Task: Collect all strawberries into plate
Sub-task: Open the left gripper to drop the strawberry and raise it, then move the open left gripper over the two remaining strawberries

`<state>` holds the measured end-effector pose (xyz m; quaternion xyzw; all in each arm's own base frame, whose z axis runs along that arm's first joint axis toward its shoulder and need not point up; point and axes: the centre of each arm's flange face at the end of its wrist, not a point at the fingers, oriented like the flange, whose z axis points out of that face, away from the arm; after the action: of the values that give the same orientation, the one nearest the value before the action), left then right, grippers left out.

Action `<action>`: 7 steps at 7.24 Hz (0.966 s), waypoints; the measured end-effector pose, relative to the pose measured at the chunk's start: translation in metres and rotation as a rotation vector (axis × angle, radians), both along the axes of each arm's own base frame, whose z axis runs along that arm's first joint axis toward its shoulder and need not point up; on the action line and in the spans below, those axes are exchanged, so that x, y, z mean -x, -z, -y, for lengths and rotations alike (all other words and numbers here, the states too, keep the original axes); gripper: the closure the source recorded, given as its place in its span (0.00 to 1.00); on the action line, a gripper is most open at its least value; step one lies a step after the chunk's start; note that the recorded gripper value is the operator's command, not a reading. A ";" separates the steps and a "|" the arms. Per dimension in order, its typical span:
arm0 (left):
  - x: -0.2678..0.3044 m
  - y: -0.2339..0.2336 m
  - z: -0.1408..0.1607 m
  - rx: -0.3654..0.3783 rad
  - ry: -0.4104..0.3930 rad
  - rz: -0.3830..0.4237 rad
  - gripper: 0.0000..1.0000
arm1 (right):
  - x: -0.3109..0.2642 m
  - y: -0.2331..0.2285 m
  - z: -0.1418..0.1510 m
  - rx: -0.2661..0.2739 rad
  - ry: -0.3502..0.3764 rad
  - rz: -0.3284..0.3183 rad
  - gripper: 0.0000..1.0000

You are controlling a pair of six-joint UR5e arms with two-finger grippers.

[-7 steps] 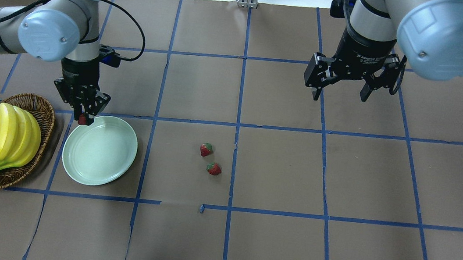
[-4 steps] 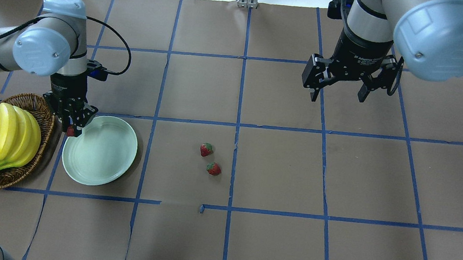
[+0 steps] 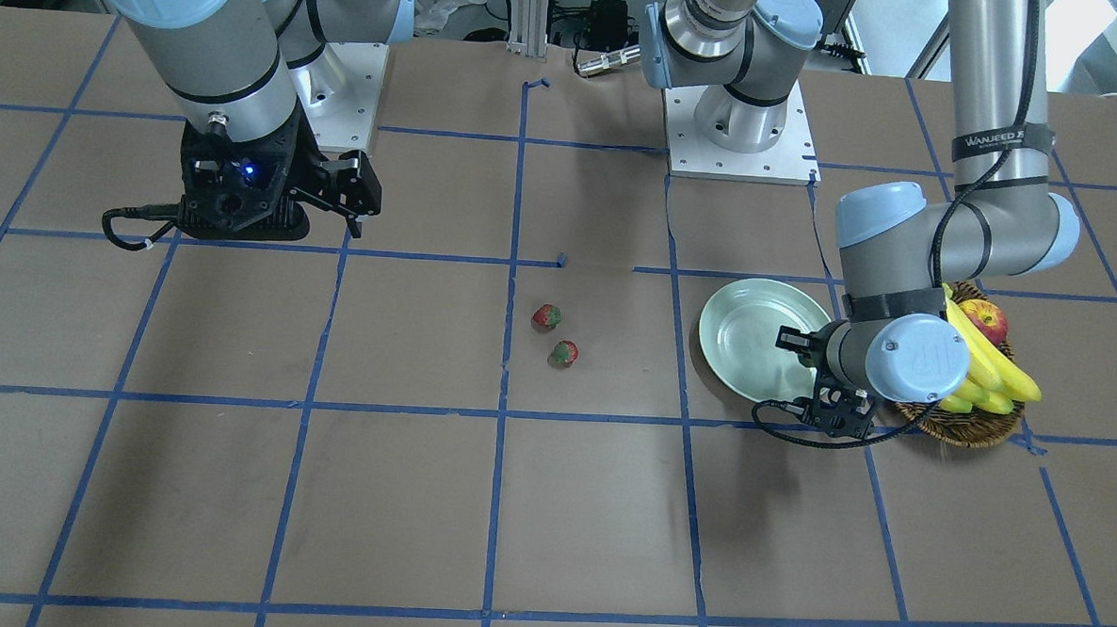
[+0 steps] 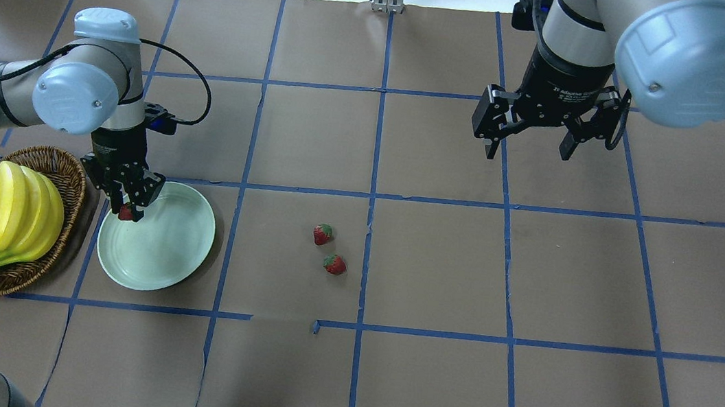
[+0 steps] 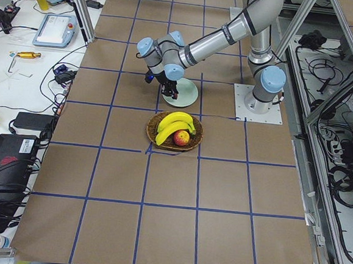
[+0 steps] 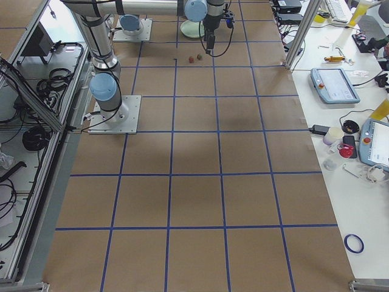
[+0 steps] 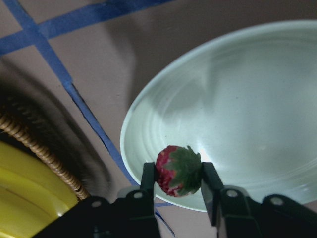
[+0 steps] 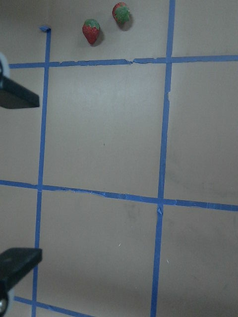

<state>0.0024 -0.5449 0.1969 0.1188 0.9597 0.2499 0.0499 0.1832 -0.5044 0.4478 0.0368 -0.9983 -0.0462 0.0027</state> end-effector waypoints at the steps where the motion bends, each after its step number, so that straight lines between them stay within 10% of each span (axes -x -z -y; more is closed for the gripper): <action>1: 0.005 -0.010 0.001 0.023 0.004 0.002 0.02 | 0.000 0.000 0.000 0.001 0.000 0.000 0.00; 4: 0.058 -0.063 0.012 0.152 -0.013 0.030 0.00 | 0.000 -0.001 0.000 0.004 0.000 0.000 0.00; 7: 0.151 -0.080 0.009 0.238 -0.219 -0.015 0.00 | 0.001 -0.004 0.001 0.009 0.001 0.000 0.00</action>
<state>-0.1487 -0.5536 0.2769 0.0088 0.9901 0.1374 0.0292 0.1824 -0.5052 0.4513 0.0361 -0.9985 -0.0418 0.0031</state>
